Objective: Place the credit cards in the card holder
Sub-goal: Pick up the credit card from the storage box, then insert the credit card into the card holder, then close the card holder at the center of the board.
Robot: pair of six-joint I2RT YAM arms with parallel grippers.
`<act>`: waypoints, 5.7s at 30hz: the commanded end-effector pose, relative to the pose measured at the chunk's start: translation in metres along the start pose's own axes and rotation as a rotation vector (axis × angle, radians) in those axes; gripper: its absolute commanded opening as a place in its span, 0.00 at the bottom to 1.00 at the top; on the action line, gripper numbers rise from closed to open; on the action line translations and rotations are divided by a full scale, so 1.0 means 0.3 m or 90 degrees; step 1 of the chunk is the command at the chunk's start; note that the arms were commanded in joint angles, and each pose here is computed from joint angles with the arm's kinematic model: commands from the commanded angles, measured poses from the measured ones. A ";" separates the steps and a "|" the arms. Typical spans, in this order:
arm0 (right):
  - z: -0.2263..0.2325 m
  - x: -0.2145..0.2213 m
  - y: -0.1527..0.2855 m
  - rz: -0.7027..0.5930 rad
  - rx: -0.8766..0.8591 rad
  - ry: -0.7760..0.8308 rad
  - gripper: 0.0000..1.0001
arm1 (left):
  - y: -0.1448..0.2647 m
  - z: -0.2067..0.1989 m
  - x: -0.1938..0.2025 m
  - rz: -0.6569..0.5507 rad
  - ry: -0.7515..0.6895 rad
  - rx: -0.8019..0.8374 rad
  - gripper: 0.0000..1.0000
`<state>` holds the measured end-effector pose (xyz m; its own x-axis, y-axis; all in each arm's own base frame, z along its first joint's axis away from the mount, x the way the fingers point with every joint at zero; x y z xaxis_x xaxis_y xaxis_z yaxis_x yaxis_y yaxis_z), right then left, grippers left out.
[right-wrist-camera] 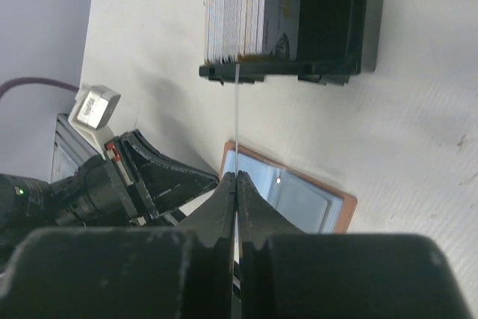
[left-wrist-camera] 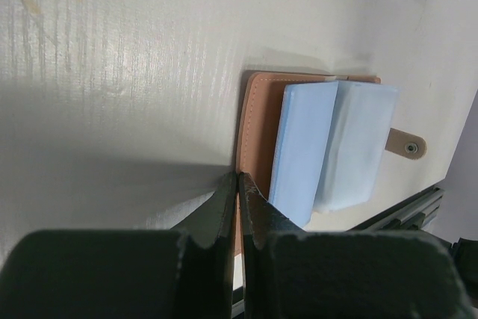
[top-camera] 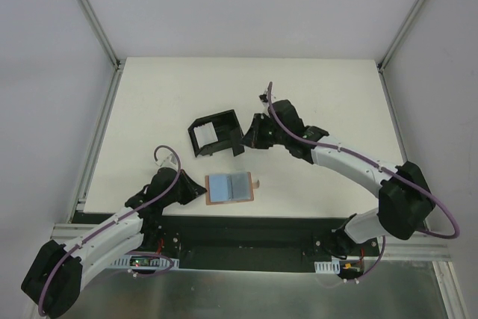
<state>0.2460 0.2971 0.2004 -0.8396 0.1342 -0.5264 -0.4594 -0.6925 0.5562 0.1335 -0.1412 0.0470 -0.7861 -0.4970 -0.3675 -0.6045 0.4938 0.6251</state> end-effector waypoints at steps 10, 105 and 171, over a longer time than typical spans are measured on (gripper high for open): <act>0.044 0.268 -0.005 0.009 -0.116 -0.100 0.00 | -0.004 0.015 0.004 0.009 0.015 -0.017 0.00; 0.015 0.531 -0.231 0.204 -0.031 -0.063 0.34 | -0.005 0.029 0.012 -0.002 0.039 -0.012 0.00; -0.236 0.454 0.020 0.018 0.185 -0.002 0.07 | -0.138 -0.384 0.091 0.219 -0.115 0.152 0.26</act>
<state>0.1447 0.2479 0.0707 -0.8674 0.0724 -0.4923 -0.4792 -0.3884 0.7871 0.1474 -0.2493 0.0784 -0.9567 -0.1452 -0.2525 -0.2753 0.7335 0.6215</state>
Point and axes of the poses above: each gripper's point midway between its finger pads, its own y axis back along the fingers, its own z axis along the line the jaws close on, x = y × z, the point moved 5 cm from there along y, back along the fingers, and after that the axes turned 4 degrees about -y, right-handed, at the moved point
